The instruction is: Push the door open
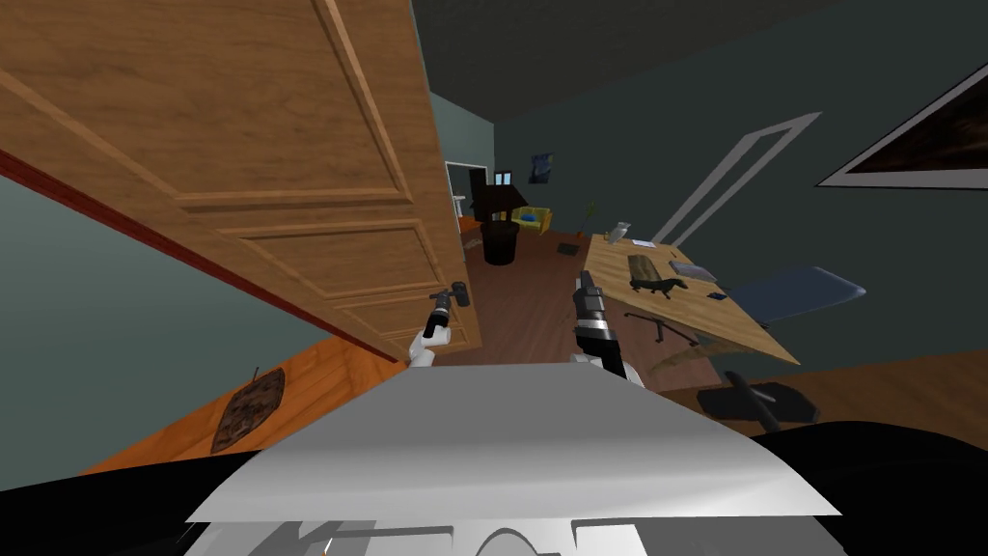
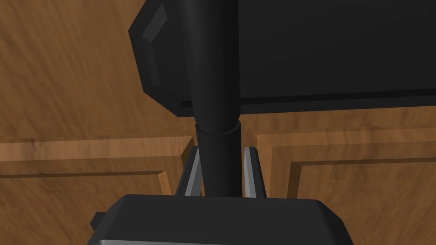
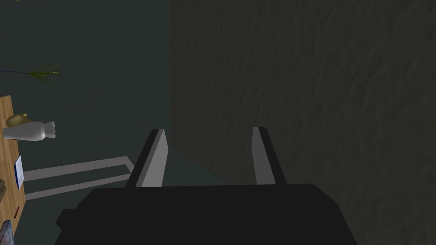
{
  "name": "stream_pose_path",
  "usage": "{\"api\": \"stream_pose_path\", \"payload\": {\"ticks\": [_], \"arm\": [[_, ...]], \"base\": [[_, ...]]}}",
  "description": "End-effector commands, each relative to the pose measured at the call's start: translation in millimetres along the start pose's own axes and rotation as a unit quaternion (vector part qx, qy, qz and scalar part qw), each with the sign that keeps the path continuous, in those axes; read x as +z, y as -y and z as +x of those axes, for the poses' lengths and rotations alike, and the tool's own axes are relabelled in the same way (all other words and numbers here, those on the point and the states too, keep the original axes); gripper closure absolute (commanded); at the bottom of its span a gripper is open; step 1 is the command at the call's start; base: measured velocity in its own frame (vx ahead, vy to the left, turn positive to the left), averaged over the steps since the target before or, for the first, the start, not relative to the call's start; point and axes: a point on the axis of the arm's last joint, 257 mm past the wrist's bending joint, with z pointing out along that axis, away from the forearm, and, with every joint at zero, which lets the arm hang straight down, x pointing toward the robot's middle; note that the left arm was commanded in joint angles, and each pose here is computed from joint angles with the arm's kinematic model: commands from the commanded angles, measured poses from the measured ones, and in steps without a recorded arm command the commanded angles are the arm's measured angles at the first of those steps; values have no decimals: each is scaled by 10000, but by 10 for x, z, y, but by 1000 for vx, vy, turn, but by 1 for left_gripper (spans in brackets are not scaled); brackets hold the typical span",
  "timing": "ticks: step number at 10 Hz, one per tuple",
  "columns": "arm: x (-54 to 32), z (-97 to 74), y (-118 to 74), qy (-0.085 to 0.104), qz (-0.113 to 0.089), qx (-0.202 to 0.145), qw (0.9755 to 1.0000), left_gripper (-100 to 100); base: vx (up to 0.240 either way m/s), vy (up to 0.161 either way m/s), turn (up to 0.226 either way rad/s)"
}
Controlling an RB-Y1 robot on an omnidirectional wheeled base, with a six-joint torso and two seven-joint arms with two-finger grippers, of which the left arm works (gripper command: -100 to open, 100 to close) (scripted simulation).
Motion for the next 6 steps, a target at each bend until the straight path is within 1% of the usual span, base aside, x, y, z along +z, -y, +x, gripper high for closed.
{"api": "stream_pose_path", "payload": {"ticks": [1,2,3,5,6], "arm": [[33,-198,48,171,55,36,9998,100],[33,-237,48,211,55,33,9998,100],[32,-274,48,250,55,27,9997,100],[27,-411,44,403,53,0,9992,100],[23,-473,41,475,51,-17,9989,100]], "base": [[113,-92,82],[117,-103,55],[124,-61,64],[149,-93,87],[200,-128,98]]}}
